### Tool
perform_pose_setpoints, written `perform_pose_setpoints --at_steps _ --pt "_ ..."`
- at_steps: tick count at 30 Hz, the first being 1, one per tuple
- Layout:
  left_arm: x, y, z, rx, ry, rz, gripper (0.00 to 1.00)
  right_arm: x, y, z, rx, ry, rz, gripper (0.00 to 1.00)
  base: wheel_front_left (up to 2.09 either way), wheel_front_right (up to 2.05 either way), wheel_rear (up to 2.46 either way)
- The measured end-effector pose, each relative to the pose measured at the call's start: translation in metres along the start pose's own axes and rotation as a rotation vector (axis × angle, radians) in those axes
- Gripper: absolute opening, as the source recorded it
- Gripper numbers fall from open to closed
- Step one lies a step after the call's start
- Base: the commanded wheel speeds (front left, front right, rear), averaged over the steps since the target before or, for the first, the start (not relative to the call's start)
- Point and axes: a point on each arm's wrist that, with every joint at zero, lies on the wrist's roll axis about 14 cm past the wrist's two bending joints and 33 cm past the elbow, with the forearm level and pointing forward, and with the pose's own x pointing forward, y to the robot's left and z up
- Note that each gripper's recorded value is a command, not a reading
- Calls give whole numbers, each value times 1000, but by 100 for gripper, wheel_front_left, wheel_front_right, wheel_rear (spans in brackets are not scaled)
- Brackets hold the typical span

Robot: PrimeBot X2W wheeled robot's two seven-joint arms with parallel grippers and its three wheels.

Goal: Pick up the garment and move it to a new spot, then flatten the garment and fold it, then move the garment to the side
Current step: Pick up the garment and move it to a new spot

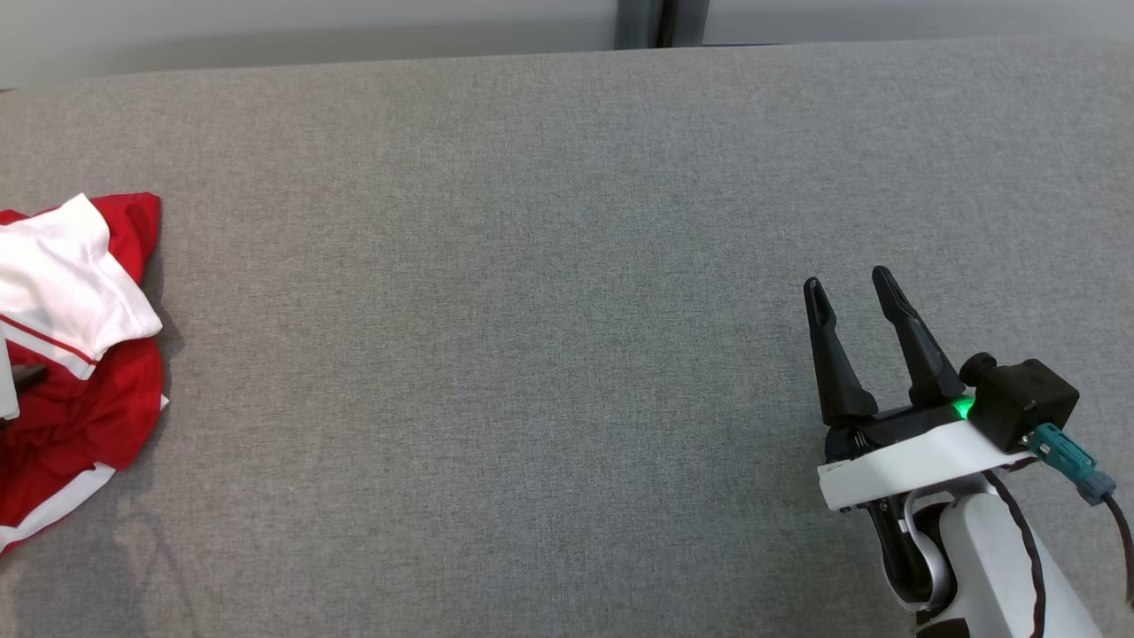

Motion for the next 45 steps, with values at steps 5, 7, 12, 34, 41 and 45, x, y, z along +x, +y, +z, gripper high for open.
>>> perform_pose_setpoints --at_steps 5,7,12,34,41,45 --pt "-7 -2 5 -3 -41 -13 0 0 5 4 0 -11 12 100 0 0 0" --pt "-12 -4 9 6 -69 -19 0 0 7 7 1 -17 16 100 0 0 0" --pt "-32 -21 32 55 -186 -61 0 -2 11 11 2 -26 24 100 0 0 0" --pt "-163 -243 92 531 -641 -485 0 -56 -12 64 12 -154 -80 100 0 0 0" --pt "-228 -368 89 654 -819 -800 0 -82 -42 80 1 -198 -180 100 0 0 0" --pt "-291 -418 94 595 -985 -1026 0 -93 -58 86 -9 -213 -234 100 0 0 0"
